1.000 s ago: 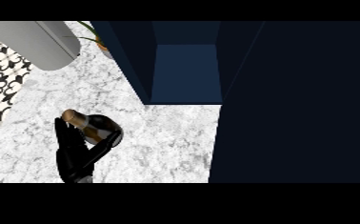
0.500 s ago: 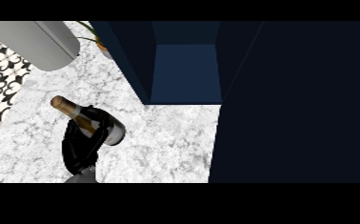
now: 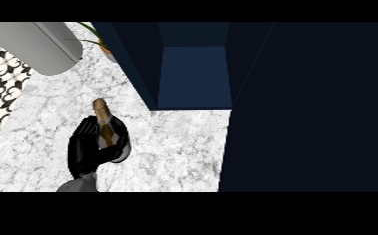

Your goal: Pick up the wine, place it into the cabinet and close the cabinet

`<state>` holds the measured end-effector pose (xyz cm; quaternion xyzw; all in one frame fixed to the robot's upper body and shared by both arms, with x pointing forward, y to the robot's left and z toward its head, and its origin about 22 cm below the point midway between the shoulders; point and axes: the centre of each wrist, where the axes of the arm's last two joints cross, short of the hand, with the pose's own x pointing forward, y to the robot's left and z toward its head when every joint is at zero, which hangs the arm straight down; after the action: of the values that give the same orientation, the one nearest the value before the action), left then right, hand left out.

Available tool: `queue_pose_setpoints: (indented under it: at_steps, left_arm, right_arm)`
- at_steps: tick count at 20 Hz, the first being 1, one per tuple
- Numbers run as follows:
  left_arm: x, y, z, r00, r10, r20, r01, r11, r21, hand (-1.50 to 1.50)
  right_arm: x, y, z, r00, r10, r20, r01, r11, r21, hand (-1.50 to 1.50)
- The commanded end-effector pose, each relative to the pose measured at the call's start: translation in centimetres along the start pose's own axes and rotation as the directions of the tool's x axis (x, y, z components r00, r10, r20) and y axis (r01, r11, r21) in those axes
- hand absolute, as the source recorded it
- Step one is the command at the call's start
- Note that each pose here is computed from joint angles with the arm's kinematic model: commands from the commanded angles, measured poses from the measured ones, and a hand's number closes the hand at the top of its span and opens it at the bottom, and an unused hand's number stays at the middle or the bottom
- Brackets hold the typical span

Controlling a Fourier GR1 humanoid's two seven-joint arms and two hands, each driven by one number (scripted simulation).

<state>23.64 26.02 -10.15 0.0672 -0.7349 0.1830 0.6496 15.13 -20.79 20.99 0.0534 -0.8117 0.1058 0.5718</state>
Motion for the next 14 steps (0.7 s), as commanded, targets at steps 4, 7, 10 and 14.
queue_pose_setpoints:
  at_steps: [4, 7, 10, 14]
  left_arm:
    - [2.7, 4.4, -3.0, 1.0, -0.014, 0.024, 0.022, 0.926, -0.378, 1.5]
    - [1.7, 6.1, -1.7, 0.997, 0.003, 0.08, 0.03, 0.914, -0.405, 1.5]
    - [3.1, 4.6, -3.0, 0.984, -0.026, 0.175, 0.094, 0.915, -0.392, 1.5]
    - [5.4, 2.8, -2.2, 0.966, 0.008, 0.26, 0.089, 0.929, -0.36, 1.5]
  right_arm:
    - [1.6, 0.2, 2.1, 0.998, -0.043, 0.044, 0.042, 0.999, 0.024, -1.5]
    - [1.4, -0.4, -0.1, 0.998, -0.037, 0.054, 0.037, 0.999, 0.005, -1.5]
    - [1.4, 0.1, 1.8, 0.999, -0.032, 0.017, 0.032, 0.999, 0.023, -1.5]
    - [0.3, -0.9, 0.5, 0.999, -0.03, 0.035, 0.029, 0.999, 0.016, -1.5]
